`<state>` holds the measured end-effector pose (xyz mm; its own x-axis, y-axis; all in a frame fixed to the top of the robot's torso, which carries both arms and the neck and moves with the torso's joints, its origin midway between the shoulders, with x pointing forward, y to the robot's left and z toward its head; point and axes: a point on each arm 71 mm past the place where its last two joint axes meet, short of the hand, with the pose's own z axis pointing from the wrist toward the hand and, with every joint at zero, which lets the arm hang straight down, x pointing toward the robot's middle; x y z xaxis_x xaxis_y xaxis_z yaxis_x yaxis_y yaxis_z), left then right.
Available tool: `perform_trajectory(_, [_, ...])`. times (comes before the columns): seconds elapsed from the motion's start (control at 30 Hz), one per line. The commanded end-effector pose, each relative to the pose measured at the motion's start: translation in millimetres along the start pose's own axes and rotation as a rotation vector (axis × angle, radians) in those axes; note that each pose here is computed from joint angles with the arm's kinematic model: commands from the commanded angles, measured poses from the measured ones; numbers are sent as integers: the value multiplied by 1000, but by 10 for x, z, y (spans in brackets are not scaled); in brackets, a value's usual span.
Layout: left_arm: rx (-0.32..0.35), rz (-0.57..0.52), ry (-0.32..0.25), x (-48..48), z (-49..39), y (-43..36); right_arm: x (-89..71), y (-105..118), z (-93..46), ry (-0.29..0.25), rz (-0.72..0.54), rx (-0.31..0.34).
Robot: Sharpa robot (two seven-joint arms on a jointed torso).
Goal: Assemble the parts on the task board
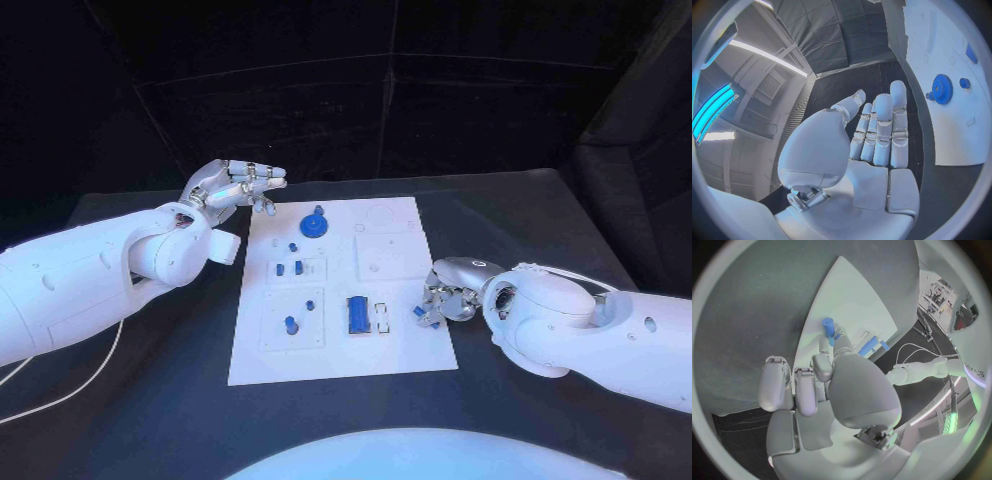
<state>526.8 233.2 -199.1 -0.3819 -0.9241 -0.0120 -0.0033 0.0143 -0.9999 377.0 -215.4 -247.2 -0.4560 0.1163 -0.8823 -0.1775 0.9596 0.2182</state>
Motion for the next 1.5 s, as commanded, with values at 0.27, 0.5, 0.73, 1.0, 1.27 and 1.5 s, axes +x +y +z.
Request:
perform_trajectory(0.27, [4,-7,10,4,-3,-12,74,13,4,8,-110,26])
perform_trajectory(0.5, [4,-7,10,3,-4,-11,46,57,-51,-20,32,-12])
perform_trajectory(0.73, [4,-7,11,7,-3,-11,29,93,-93,-32,159,-29])
perform_trajectory(1.0, [5,-7,9,1,-9,-12,7,170,-97,-64,322,-54])
perform_trajectory(1.27, [5,-7,10,3,-11,-14,30,241,-54,-46,392,-52])
perform_trajectory(1.5, [6,-7,11,5,-11,-14,81,301,5,4,390,-35])
